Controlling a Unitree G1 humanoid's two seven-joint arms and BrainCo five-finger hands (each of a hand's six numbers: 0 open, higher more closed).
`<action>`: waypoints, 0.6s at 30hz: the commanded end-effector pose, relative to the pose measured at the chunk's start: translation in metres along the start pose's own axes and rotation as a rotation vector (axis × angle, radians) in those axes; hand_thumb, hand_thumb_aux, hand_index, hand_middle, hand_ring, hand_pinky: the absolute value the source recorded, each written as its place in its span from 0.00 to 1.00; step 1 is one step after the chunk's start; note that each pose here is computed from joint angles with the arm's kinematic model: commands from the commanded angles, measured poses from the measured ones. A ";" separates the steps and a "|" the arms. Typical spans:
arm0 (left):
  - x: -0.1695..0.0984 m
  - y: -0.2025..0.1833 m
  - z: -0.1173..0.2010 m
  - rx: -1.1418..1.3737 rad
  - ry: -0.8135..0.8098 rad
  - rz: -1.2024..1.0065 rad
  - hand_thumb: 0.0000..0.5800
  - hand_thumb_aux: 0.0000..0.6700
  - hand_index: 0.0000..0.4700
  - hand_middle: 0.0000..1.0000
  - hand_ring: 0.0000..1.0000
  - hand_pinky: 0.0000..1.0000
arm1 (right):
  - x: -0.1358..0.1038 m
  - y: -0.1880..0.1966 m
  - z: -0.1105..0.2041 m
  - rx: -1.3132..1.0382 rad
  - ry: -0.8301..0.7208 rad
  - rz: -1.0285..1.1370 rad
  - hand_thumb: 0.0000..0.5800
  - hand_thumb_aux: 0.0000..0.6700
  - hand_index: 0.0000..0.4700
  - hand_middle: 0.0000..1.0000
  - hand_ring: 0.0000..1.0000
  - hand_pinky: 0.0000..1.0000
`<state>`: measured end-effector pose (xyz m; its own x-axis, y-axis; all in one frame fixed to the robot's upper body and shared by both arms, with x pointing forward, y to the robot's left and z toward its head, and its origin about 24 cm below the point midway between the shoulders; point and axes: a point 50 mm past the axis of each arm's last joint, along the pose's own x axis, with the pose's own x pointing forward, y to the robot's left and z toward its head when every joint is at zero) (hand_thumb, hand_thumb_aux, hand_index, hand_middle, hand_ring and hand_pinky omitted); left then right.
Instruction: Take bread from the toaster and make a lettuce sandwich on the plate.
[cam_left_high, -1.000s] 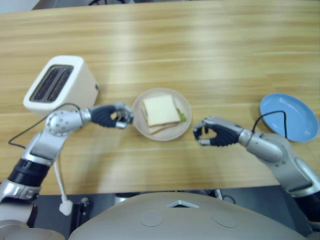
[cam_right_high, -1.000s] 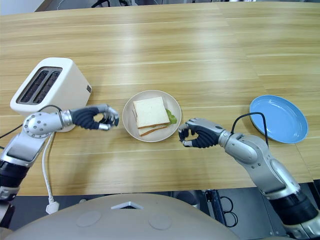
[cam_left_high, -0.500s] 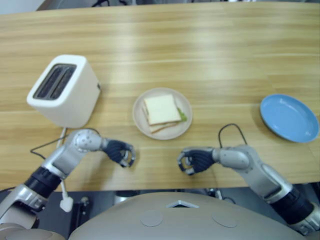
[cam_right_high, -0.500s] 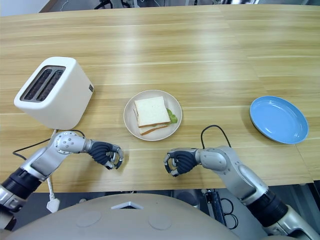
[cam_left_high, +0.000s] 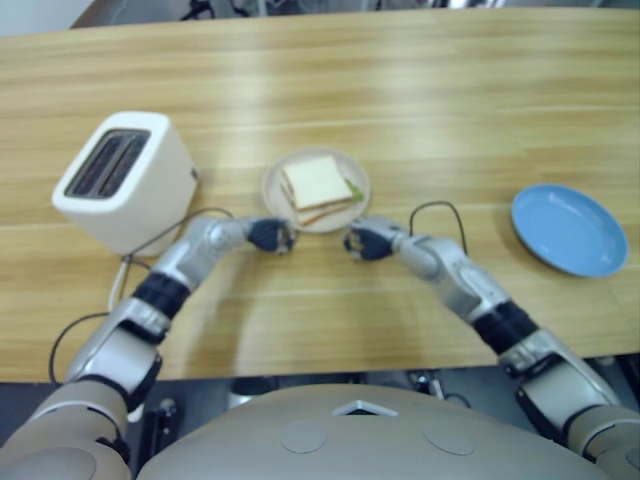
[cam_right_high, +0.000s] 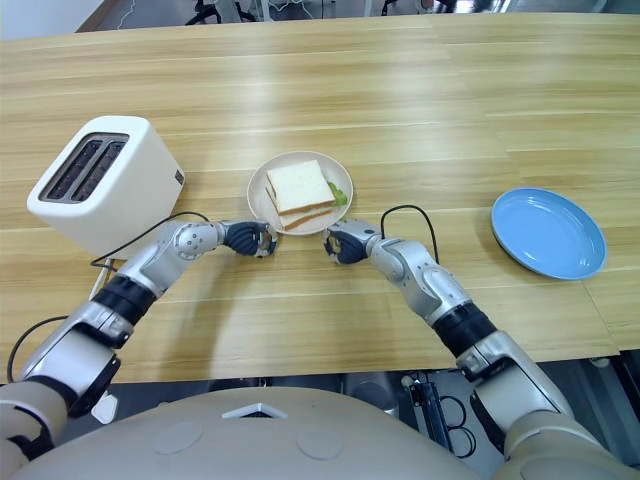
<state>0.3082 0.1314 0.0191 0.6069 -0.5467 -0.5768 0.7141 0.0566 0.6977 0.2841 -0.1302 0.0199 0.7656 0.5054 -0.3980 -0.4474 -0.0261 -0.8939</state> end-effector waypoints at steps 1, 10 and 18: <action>0.006 0.003 -0.012 0.016 0.067 0.056 1.00 1.00 0.98 1.00 1.00 1.00 | 0.013 -0.001 -0.007 -0.078 0.008 -0.065 1.00 1.00 0.98 1.00 1.00 1.00; -0.020 0.025 -0.013 -0.004 0.006 0.169 0.00 0.00 0.00 0.00 0.00 0.00 | 0.003 -0.008 -0.004 -0.040 -0.052 -0.167 0.00 0.00 0.00 0.00 0.00 0.00; -0.085 0.068 0.023 -0.496 -0.396 0.609 0.00 0.00 0.00 0.00 0.00 0.00 | -0.046 -0.063 -0.013 0.597 -0.194 -0.543 0.00 0.00 0.00 0.00 0.00 0.00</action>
<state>0.3002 0.1573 0.1114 0.7993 -0.6004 -0.0244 0.4789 0.6119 0.6294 0.2819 -0.1507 0.0769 0.8492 0.5265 0.0416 -0.2777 0.5122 -0.8127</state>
